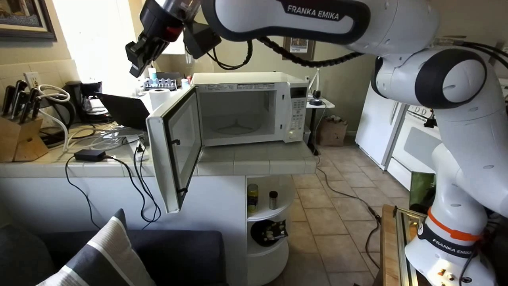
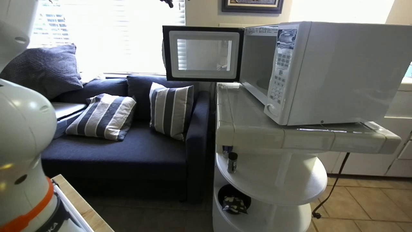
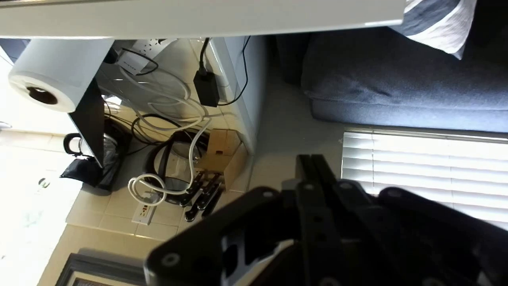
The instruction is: Close the microwave door
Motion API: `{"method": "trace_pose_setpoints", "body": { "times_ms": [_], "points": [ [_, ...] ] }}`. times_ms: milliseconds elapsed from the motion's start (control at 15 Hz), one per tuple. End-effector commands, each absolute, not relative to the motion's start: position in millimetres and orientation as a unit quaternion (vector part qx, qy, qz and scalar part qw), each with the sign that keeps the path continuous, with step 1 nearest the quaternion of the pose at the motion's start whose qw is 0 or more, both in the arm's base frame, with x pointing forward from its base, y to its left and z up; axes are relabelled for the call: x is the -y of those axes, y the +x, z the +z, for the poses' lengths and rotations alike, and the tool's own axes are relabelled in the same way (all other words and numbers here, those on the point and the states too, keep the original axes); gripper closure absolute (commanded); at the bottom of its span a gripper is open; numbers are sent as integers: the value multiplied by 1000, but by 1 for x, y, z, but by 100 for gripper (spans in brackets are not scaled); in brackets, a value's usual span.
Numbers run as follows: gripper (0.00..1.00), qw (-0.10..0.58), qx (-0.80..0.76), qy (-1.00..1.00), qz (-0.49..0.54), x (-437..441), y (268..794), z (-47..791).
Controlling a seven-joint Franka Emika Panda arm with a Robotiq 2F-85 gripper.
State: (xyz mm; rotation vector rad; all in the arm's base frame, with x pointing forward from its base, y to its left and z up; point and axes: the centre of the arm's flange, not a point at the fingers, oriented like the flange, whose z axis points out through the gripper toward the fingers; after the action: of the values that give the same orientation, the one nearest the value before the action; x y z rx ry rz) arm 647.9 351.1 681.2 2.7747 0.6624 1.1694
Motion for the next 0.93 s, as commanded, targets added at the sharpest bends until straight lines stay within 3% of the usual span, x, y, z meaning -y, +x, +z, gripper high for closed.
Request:
{"method": "trace_pose_setpoints", "body": {
  "times_ms": [0,867],
  "points": [
    [99,30,-216,900,379,-354,650,677],
    [100,26,-209,910,358,-338,669,641]
  ]
}}
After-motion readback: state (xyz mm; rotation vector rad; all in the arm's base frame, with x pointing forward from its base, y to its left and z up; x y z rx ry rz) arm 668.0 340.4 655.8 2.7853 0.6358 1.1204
